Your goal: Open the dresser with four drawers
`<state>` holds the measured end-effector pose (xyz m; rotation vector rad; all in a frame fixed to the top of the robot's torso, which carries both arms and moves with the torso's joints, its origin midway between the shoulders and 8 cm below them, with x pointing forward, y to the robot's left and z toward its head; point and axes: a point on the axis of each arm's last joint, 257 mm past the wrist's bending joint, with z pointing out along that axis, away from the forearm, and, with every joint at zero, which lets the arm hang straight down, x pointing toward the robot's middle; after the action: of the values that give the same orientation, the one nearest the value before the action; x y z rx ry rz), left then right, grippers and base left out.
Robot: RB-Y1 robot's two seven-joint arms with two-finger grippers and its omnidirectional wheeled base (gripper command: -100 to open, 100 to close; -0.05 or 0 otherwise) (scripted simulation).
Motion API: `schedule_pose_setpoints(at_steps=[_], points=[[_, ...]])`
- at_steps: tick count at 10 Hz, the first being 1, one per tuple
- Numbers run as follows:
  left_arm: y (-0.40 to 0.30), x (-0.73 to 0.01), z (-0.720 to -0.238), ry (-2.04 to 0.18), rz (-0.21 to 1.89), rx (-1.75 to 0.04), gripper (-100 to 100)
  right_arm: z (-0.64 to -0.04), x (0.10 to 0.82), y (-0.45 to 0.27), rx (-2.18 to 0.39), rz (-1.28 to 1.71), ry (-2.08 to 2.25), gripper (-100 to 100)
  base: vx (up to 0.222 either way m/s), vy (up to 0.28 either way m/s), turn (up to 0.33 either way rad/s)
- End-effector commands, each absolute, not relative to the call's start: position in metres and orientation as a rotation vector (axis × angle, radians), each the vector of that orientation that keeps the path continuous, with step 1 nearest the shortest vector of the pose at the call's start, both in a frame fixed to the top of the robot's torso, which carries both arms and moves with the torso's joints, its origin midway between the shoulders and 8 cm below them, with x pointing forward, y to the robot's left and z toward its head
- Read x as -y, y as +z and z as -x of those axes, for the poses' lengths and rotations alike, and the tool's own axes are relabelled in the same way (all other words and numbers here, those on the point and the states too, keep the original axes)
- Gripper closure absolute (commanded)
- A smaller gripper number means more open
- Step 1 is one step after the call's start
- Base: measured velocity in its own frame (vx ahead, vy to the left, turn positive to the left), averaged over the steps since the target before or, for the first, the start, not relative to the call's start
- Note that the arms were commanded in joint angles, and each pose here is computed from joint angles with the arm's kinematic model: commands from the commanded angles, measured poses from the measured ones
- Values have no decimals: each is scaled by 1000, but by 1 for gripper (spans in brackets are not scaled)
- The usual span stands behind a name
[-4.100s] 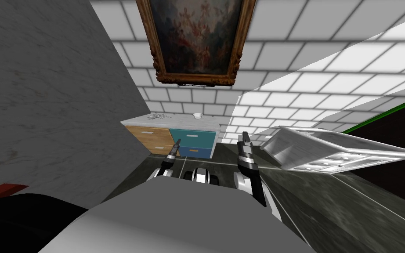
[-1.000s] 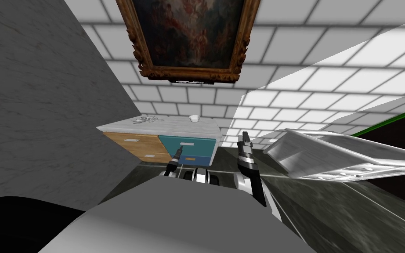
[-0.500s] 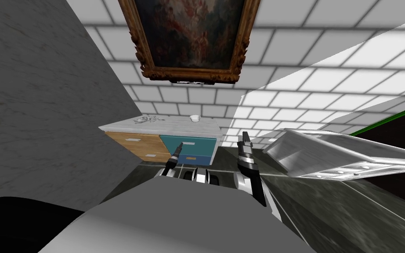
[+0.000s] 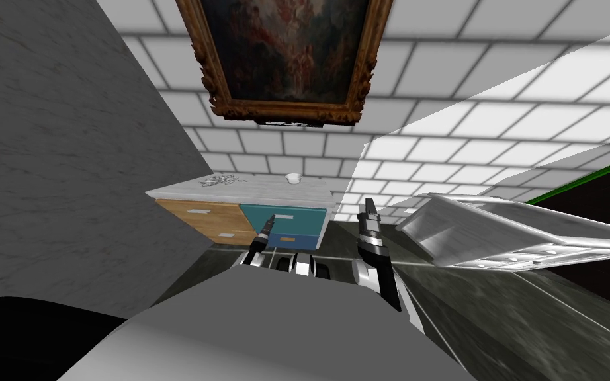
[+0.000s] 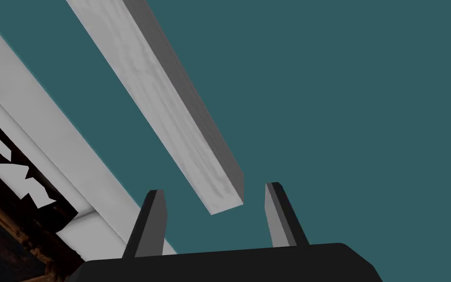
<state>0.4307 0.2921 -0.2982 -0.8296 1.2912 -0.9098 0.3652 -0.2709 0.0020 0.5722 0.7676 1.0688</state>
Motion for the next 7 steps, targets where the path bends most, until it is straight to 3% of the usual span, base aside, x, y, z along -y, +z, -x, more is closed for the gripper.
schedule_pose_setpoints(at_steps=[1,5,6,7], points=[[-295,-291,-428,-914,826,-1291,100,-365,271,2,-767,-572,1069,0,-138,-27,12],[-292,-291,-425,-918,821,-1290,100,-365,271,2,-767,-572,1069,0,-176,-12,11],[-297,-291,-426,-915,832,-1294,-100,-365,271,2,-767,-572,1069,0,56,-25,-20],[-298,-291,-426,-915,834,-1294,-100,-365,271,2,-768,-572,1069,0,117,-42,-15]])
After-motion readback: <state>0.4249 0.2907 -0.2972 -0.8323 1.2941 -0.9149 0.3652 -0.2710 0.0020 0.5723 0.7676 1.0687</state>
